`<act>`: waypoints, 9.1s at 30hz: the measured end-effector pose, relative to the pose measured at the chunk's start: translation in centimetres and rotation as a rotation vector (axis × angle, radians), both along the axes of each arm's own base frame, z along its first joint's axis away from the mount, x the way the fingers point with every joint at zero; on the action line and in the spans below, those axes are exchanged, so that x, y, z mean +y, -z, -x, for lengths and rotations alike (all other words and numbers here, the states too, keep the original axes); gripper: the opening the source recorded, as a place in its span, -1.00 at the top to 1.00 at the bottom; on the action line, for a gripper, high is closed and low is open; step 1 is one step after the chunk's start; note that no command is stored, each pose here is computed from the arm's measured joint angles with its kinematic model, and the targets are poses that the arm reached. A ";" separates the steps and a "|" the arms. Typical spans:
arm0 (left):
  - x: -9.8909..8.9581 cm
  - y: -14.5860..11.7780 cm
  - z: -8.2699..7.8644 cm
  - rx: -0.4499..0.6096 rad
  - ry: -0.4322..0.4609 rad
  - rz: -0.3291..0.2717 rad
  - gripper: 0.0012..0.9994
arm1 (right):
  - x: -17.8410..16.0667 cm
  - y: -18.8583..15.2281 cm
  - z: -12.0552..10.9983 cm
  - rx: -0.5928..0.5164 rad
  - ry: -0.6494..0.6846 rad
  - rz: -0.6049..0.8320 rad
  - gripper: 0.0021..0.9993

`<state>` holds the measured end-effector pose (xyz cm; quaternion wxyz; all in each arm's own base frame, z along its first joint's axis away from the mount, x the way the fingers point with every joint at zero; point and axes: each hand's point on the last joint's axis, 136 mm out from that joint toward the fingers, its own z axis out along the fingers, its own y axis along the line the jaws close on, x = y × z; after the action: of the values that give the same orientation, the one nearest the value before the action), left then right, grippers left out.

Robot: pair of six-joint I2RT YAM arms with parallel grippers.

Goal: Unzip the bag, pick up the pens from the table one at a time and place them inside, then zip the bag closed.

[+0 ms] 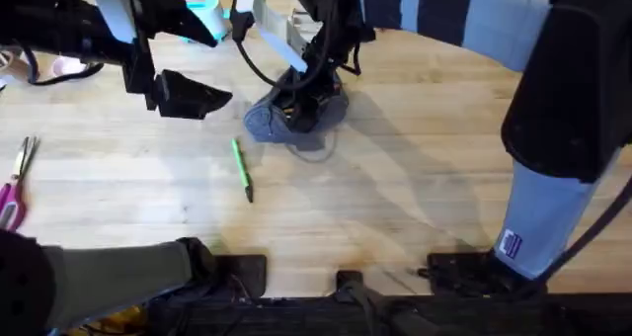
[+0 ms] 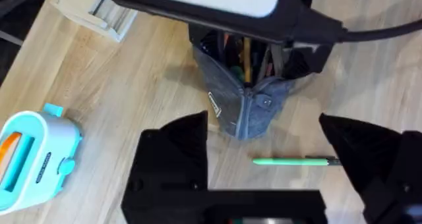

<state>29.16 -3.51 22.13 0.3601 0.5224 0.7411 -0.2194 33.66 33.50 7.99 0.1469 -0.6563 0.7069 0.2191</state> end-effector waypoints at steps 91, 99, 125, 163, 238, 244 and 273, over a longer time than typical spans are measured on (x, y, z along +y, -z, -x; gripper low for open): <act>2.5 4.8 5.5 0.686 -1.149 -0.007 -1.00 | -24.1 -19.8 3.2 -0.224 0.775 0.082 -1.00; -0.3 9.1 6.0 0.658 -1.184 -0.168 -0.99 | -24.5 -15.0 3.7 -0.154 0.814 0.109 -1.00; 0.2 16.8 8.7 0.688 -1.385 -0.256 -0.99 | -23.1 -14.9 2.2 -0.136 0.872 -0.001 -1.00; 0.3 18.8 9.7 0.862 -1.489 -0.398 0.89 | -22.1 -15.3 2.4 -0.107 0.851 -0.052 -0.99; -10.6 12.8 -1.9 0.277 -0.199 -0.572 0.92 | -22.1 -15.3 2.4 -0.108 0.853 -0.054 -1.00; -10.3 12.9 -1.9 0.267 -0.200 -0.589 0.89 | -22.1 -15.3 2.4 -0.108 0.853 -0.054 -1.00; -5.4 2.3 0.3 0.075 -0.359 -0.498 -0.99 | -22.2 -15.1 2.8 -0.091 0.853 -0.042 -1.00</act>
<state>28.86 -8.92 19.81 0.2266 0.4469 0.8652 0.0168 30.89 11.33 23.05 0.2687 -0.3111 0.9032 0.1239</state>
